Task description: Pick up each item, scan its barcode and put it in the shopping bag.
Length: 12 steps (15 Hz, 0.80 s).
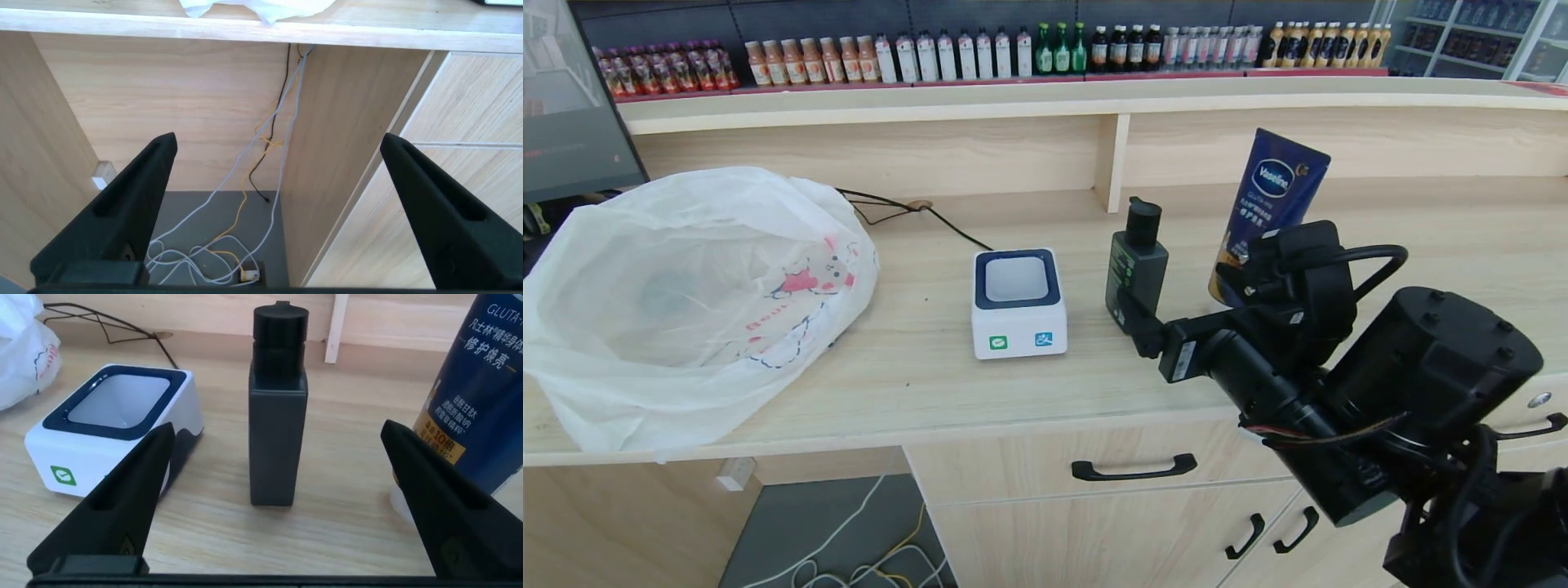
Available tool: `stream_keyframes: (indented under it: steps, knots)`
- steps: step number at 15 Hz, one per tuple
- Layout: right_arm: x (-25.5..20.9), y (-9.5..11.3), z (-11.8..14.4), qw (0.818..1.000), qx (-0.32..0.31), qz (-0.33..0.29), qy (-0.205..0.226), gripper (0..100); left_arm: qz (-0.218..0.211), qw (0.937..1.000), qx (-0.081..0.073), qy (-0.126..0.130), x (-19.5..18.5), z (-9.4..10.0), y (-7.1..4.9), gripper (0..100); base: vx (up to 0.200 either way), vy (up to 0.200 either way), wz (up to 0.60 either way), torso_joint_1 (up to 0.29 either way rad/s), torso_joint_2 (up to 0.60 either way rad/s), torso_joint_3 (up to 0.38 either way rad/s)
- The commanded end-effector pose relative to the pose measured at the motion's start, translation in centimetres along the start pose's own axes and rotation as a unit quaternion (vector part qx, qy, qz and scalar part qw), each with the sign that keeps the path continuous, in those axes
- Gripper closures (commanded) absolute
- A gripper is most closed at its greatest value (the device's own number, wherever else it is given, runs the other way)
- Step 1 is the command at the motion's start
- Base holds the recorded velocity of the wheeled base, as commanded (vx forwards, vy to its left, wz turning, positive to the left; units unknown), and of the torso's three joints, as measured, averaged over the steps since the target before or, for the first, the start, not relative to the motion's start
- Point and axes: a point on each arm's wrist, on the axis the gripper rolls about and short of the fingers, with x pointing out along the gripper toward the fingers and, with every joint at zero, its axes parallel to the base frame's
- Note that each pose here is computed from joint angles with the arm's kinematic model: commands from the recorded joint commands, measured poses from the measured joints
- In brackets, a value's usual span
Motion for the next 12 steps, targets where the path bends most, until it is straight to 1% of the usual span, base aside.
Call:
stream_keyframes:
  steps: [1, 3, 9, 12]
  knots:
    - [0.3, 0.2, -0.5, 1.000, 0.000, -0.002, -0.002, 0, 0.000, 1.0000, 0.000, 0.000, 0.0, 0.0, 0.0, 0, 0.000, 0.000, 0.00, 0.000, 0.00, 0.000]
    - [0.6, 0.3, -0.7, 1.000, 0.000, -0.003, -0.004, 0, 0.000, 1.0000, 0.000, 0.000, 0.0, 0.0, 0.0, 0, 0.000, 0.000, 0.00, 0.000, 0.00, 0.000]
    - [2.8, 1.3, -0.4, 0.999, 0.014, -0.019, -0.030, 0, 0.001, 1.0000, 0.000, 0.000, 0.0, 0.0, 0.0, 0, 0.000, 0.000, 0.00, 0.000, 0.00, 0.000]
    - [3.3, 1.6, -1.1, 0.999, 0.012, -0.020, -0.029, 0, 0.000, 1.0000, 0.000, 0.000, 0.0, 0.0, 0.0, 0, 0.000, 0.000, 0.00, 0.000, 0.00, 0.000]
